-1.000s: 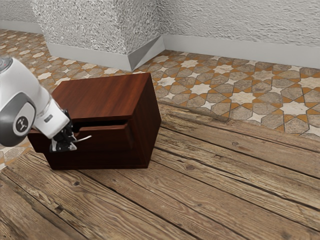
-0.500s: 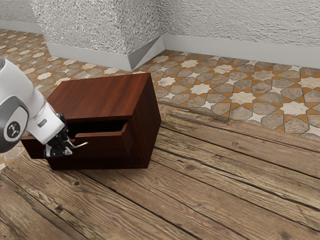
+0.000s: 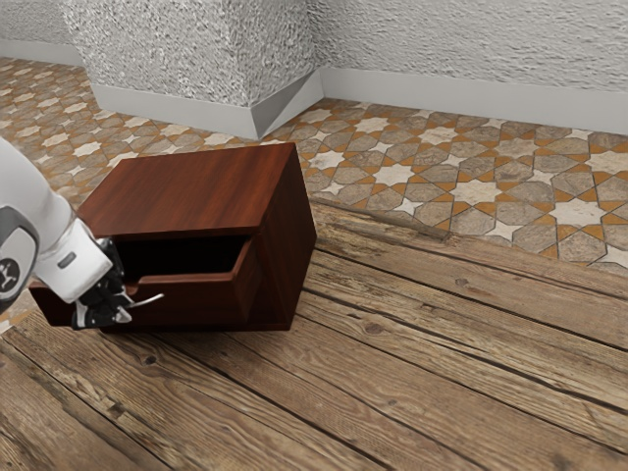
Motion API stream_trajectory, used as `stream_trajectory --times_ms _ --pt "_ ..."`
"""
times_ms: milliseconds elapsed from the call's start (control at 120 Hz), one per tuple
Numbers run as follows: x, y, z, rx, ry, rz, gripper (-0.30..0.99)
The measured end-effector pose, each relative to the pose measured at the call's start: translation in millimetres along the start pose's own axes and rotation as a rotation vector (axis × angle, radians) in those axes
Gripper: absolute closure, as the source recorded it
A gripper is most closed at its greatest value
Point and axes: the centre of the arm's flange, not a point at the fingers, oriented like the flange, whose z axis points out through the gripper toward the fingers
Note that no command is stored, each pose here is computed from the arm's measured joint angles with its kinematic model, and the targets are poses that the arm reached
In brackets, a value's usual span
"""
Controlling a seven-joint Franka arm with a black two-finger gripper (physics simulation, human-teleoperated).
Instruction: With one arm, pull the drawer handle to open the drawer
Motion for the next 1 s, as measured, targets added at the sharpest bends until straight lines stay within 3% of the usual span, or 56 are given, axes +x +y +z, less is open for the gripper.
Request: stream_trajectory --times_ms 1000 --pt "-1.6 66.0 -34.3 0.008 0.013 0.054 0.66"
